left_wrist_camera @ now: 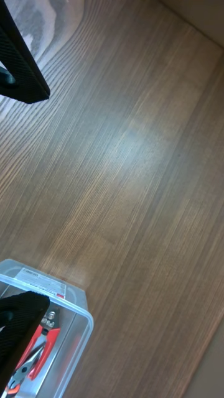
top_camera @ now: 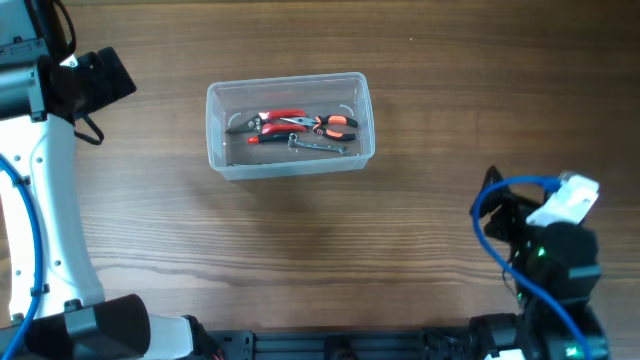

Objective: Pack container

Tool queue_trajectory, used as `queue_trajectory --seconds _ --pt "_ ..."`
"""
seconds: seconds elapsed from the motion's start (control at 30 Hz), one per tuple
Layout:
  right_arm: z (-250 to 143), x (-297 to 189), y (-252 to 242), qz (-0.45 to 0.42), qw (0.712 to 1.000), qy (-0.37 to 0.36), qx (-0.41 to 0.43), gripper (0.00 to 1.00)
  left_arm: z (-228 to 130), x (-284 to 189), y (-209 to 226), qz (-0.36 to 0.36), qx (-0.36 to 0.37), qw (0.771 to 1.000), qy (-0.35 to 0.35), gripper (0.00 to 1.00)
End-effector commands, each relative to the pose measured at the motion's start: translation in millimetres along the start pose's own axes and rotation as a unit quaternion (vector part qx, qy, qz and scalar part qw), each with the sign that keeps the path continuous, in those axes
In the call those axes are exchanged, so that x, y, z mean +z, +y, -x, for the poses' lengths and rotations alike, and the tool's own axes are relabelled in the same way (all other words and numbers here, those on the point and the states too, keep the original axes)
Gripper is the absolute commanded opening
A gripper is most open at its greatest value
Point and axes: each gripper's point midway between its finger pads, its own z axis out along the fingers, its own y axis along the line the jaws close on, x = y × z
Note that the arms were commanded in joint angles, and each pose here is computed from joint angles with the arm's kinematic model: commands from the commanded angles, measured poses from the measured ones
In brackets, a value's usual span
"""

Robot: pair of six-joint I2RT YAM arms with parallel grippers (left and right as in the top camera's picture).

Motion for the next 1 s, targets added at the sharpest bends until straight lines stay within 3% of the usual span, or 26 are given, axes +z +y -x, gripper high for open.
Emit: queue_trajectory --seconds 0.0,0.37,0.97 --pt "-27 2 -9 0.003 1.000 -0.002 0.006 1.00 1 2 3 0.005 -0.001 1.000 -0.001 1.00" --pt "-62 11 -20 0.000 1.000 0.007 0.005 1.00 1 2 3 0.005 -0.001 1.000 0.000 1.00" --pt "-81 20 -25 0.014 0.999 -0.030 0.027 1.00 1 2 3 0.005 -0.001 1.000 0.000 1.00"
